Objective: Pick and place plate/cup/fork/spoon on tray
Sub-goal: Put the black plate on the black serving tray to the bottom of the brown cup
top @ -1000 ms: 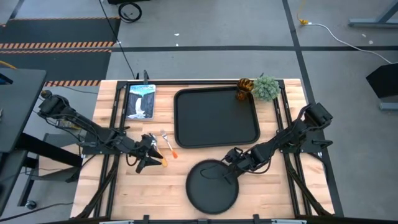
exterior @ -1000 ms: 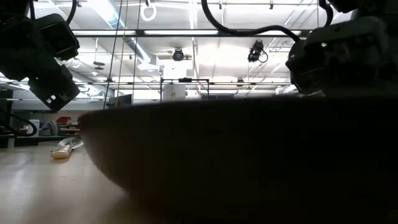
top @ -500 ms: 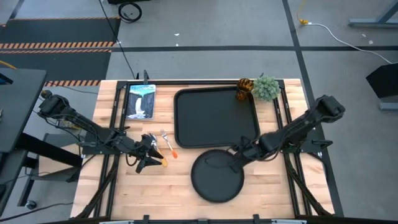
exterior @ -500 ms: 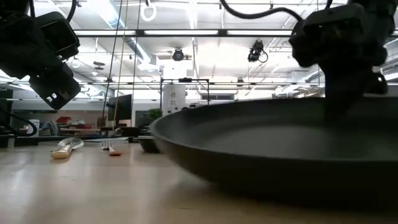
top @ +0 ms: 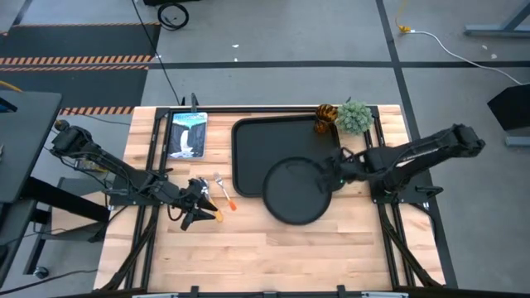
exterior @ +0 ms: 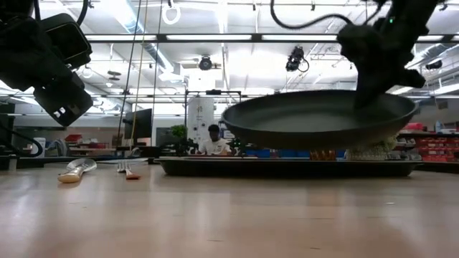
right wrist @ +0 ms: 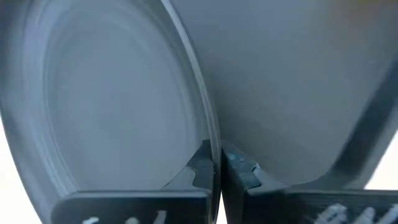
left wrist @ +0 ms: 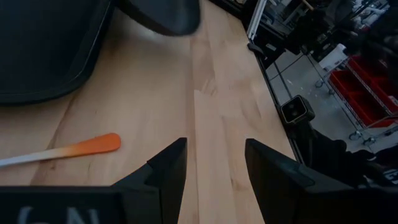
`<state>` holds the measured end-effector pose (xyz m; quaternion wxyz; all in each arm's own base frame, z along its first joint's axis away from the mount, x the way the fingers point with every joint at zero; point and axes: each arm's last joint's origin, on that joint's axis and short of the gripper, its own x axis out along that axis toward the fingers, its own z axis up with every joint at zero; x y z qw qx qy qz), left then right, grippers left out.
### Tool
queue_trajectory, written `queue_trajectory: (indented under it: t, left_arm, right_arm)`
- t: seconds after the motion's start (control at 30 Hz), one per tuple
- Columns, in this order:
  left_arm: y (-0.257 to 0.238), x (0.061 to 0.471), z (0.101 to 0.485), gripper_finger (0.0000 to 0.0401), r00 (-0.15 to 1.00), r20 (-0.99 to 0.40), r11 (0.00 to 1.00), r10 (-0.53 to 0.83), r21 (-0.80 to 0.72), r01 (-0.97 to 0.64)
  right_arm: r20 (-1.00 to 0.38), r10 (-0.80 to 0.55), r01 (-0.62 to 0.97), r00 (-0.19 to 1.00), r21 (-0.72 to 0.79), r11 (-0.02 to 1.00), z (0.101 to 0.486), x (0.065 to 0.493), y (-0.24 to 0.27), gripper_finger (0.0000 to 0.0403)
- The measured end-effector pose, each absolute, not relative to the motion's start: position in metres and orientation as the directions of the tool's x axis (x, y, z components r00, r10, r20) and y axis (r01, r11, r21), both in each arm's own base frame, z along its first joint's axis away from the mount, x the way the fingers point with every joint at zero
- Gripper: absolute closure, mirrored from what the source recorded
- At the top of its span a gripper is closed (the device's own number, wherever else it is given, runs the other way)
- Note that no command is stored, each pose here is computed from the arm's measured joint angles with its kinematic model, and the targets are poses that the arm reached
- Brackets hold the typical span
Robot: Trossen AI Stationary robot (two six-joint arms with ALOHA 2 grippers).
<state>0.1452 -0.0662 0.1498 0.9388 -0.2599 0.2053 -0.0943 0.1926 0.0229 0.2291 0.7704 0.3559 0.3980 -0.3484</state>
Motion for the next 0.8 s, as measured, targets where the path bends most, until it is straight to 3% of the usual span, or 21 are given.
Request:
queue_trajectory:
  t: [0.5, 0.8]
  left_arm:
    - [-0.065, 0.146, 0.15, 0.0229, 0.913, -0.334, 0.858, -0.234, -0.512, 0.033]
    - [-0.065, 0.146, 0.15, 0.0229, 0.913, -0.334, 0.858, -0.234, -0.512, 0.032]
  right_arm:
    - [-0.831, -0.364, 0.906, 0.421, 0.364, 0.216, 0.201, 0.138, -0.049, 0.039]
    - [-0.854, -0.356, 0.925, 0.379, 0.344, 0.16, 0.191, 0.133, -0.072, 0.0385]
